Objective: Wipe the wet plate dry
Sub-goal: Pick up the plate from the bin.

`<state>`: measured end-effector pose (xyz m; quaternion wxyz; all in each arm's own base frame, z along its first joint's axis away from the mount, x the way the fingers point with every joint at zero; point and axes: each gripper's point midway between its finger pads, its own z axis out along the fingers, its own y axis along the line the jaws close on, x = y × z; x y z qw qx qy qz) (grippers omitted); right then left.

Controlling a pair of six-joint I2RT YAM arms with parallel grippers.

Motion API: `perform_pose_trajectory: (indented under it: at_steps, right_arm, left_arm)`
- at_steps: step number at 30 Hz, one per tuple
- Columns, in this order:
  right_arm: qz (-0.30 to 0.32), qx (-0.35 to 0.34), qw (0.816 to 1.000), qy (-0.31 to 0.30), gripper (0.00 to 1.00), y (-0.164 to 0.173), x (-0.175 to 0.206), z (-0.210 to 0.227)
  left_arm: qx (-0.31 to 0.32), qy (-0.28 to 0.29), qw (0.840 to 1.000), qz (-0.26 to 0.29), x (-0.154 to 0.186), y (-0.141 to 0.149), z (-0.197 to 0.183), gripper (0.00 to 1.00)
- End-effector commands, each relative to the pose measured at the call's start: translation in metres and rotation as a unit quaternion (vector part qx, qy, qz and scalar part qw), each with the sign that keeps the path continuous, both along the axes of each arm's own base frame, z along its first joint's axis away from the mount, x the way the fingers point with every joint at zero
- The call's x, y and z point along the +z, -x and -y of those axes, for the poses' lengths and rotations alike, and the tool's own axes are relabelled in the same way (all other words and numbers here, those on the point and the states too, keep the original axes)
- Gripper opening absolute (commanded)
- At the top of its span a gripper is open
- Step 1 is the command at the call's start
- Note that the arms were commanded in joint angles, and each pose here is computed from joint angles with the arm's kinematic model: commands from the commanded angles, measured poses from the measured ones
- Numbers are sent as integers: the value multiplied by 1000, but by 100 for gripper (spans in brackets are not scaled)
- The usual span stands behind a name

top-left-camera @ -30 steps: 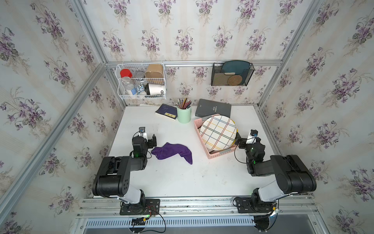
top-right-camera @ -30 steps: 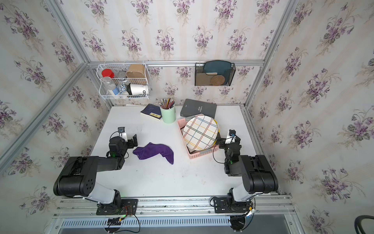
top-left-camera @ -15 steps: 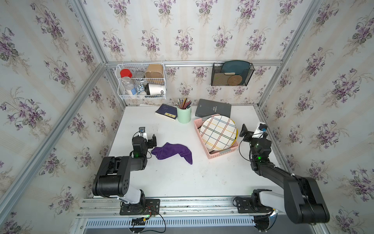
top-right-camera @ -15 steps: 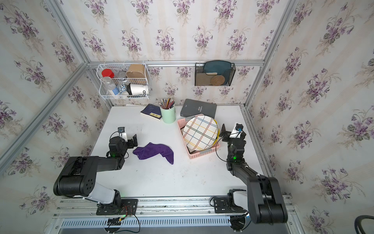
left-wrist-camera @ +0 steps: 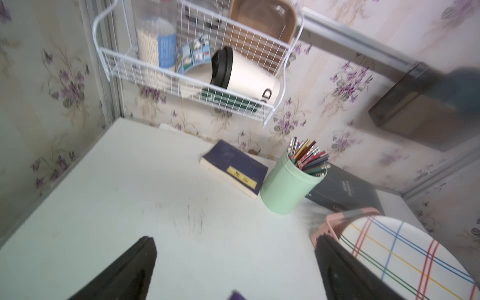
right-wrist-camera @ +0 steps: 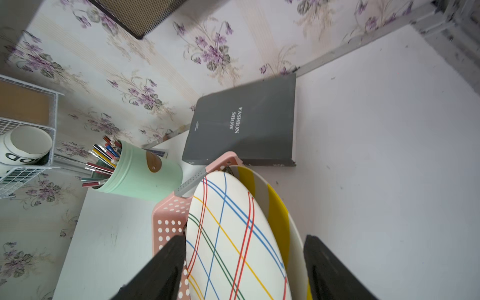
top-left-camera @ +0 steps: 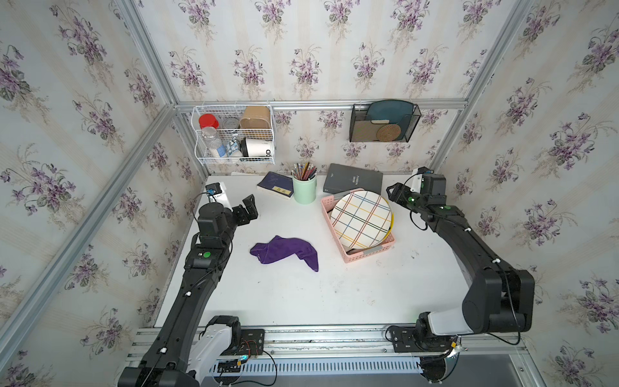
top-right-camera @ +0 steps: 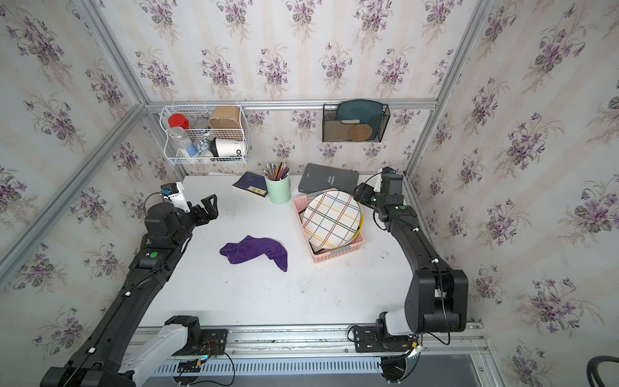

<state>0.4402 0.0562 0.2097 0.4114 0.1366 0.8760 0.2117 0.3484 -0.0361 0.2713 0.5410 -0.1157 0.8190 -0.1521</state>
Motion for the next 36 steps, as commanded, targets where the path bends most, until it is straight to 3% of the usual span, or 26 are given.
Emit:
perform_pose_trajectory:
  at_steps: [1,7,9,13,16,21,25,31,36]
  right_arm:
    - [-54,-11,998,-17,80,1,-24,-1]
    - [-92,1,995,-27,89,-3,-57,-8]
    - [-92,8,995,-32,82,-5,-59,-10]
    - [-91,23,994,-50,59,-3,-59,-18]
    - [-94,15,994,-46,55,3,-61,-15]
    - [-67,-10,997,-28,62,15,-48,-4]
    - [-44,13,998,-44,53,20,-42,-13]
    - [-76,26,995,-53,64,15,-63,-21]
    - [-59,54,994,-77,40,12,-48,-36]
  left_arm:
    - [-11,60,984,-167,-62,35,13,99]
    - [-14,89,973,-214,-81,46,20,99]
    - [-19,88,972,-215,-81,45,21,99]
    - [-20,90,971,-220,-82,39,23,99]
    - [-19,95,969,-228,-84,38,24,99]
    - [-22,105,967,-233,-87,35,27,99]
    - [-24,103,967,-232,-88,33,28,99]
    - [-29,111,964,-240,-93,27,31,99]
    - [-14,123,958,-258,-98,26,30,99]
